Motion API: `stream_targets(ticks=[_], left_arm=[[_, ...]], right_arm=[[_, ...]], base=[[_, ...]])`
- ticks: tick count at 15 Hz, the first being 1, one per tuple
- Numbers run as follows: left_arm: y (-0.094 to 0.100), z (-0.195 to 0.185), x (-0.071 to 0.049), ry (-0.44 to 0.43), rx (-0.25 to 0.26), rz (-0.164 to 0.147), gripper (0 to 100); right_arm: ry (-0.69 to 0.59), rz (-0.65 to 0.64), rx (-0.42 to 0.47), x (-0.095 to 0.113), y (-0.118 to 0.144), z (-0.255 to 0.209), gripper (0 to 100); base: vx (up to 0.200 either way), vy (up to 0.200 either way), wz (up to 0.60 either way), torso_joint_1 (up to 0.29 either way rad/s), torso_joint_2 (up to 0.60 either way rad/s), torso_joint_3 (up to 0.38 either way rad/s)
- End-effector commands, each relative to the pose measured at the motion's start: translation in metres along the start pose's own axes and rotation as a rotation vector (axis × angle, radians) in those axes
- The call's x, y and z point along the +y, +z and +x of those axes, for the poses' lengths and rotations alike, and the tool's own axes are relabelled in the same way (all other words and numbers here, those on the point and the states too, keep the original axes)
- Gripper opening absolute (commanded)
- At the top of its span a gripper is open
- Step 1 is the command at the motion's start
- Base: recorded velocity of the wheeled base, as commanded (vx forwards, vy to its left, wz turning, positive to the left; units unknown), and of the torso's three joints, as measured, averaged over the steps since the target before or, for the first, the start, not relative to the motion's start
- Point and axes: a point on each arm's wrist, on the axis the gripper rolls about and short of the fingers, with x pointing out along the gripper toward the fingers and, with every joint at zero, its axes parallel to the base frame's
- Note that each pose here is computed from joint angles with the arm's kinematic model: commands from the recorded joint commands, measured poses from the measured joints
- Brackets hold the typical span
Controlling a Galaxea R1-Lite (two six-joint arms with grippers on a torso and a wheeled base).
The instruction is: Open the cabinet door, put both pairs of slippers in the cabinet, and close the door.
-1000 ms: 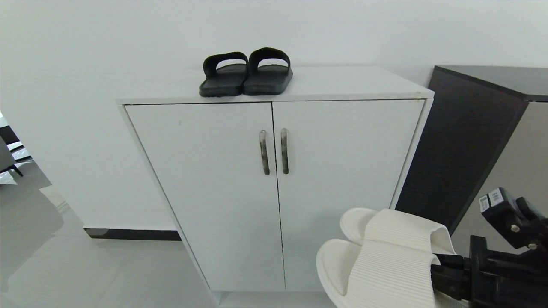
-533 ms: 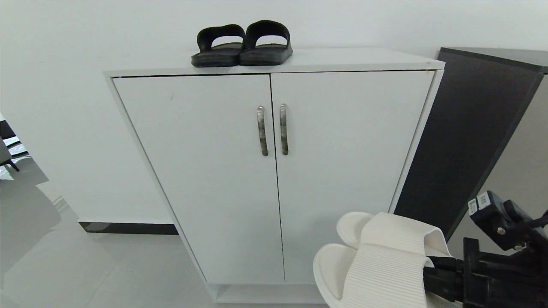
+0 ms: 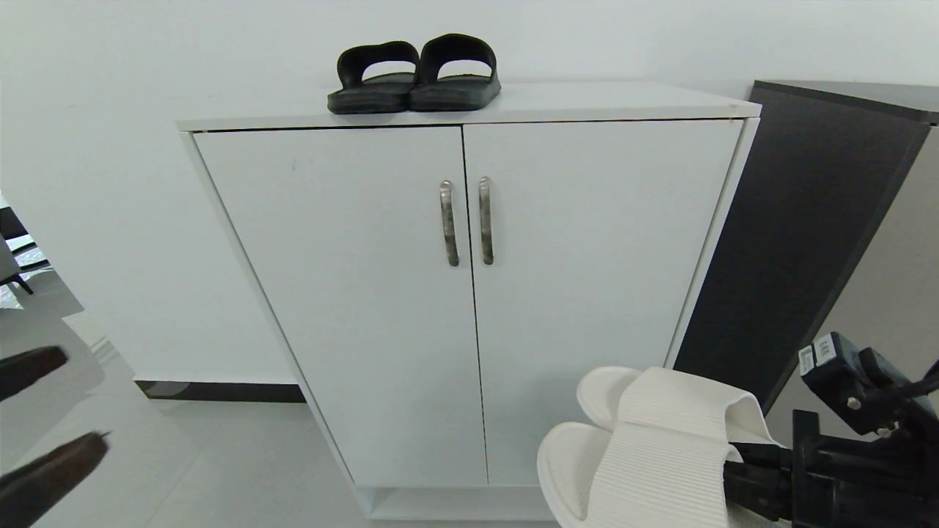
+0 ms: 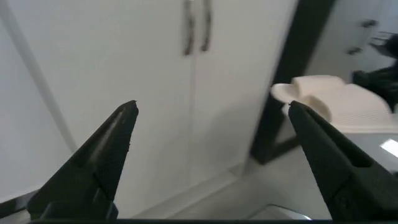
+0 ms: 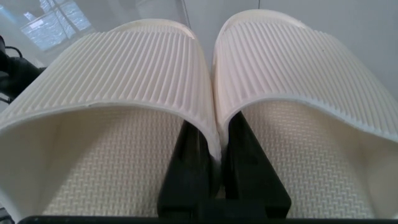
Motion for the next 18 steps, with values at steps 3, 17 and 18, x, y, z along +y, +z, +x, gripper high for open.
stream_targets(ticks=[3,17,18], left_arm=[[0.045,0.09,-0.03,-0.581,0.075,-0.275,100],[0.045,0.225,-0.023,-0.362,0.136,-0.222,100],[0.045,0.229,-0.02,-0.376,0.139,-0.21,100]], right_arm=[[-0.006,-0.004,-0.024,-0.001,0.002,-0.001,0],[-0.019,0.001,-0.039,-0.004,0.006,0.0,0],[-0.019,0.002,-0.038,-0.004,0.005,0.0,0]], base=[[0.0,0.0,0.0,0.0,0.0,0.0],[0.0,0.0,0.0,0.0,0.0,0.0],[0.0,0.0,0.0,0.0,0.0,0.0]])
